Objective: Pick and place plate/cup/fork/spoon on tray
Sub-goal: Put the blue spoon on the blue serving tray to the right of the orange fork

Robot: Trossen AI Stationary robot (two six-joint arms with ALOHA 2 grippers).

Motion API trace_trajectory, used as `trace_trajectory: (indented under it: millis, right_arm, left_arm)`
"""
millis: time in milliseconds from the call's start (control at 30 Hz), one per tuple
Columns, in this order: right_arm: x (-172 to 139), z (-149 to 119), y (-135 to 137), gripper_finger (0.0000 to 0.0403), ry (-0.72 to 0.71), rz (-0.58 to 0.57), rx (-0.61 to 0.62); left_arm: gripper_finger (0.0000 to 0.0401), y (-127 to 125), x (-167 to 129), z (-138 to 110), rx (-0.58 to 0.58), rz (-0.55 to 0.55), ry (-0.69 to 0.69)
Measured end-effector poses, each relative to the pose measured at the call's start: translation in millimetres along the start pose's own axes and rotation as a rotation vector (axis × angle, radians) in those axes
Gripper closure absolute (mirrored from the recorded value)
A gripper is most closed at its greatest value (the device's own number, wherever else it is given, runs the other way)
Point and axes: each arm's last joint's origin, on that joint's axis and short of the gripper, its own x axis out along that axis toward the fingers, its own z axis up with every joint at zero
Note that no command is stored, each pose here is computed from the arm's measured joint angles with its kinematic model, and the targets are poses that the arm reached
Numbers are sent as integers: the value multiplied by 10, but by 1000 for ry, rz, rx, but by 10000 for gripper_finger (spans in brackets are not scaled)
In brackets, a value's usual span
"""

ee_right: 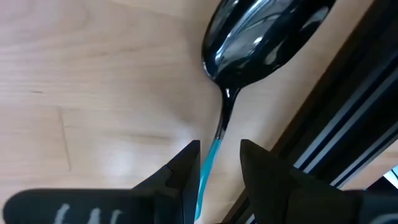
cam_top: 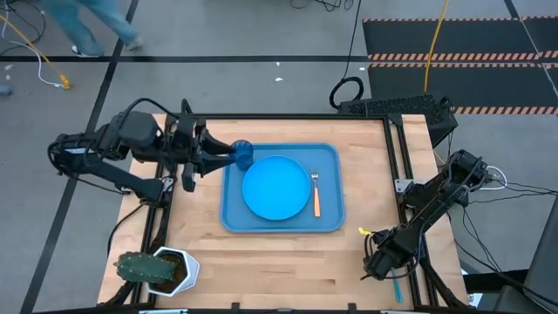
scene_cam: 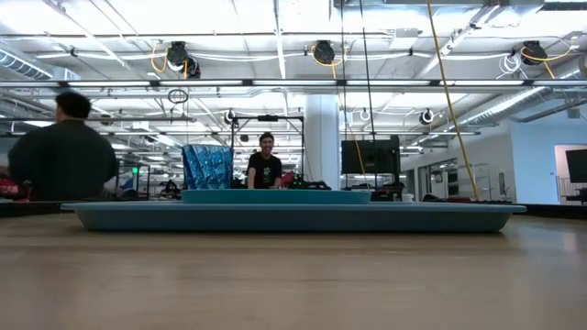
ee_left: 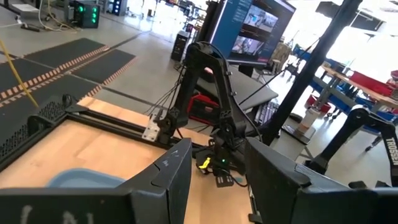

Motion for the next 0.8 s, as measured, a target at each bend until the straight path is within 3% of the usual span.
trace_trajectory:
  millis: [200, 367, 800]
  right_arm:
    - [0, 0, 1, 296, 0, 1, -47]
    - [0, 9, 2, 296, -29, 16, -99]
    - [64, 87, -31, 296, -74, 25, -56]
  left_arm:
    - [251, 4, 6, 17, -31, -1, -16]
    - [251, 19, 10, 66, 36, 3, -62]
    - [251, 41, 6, 123, 0, 43, -126]
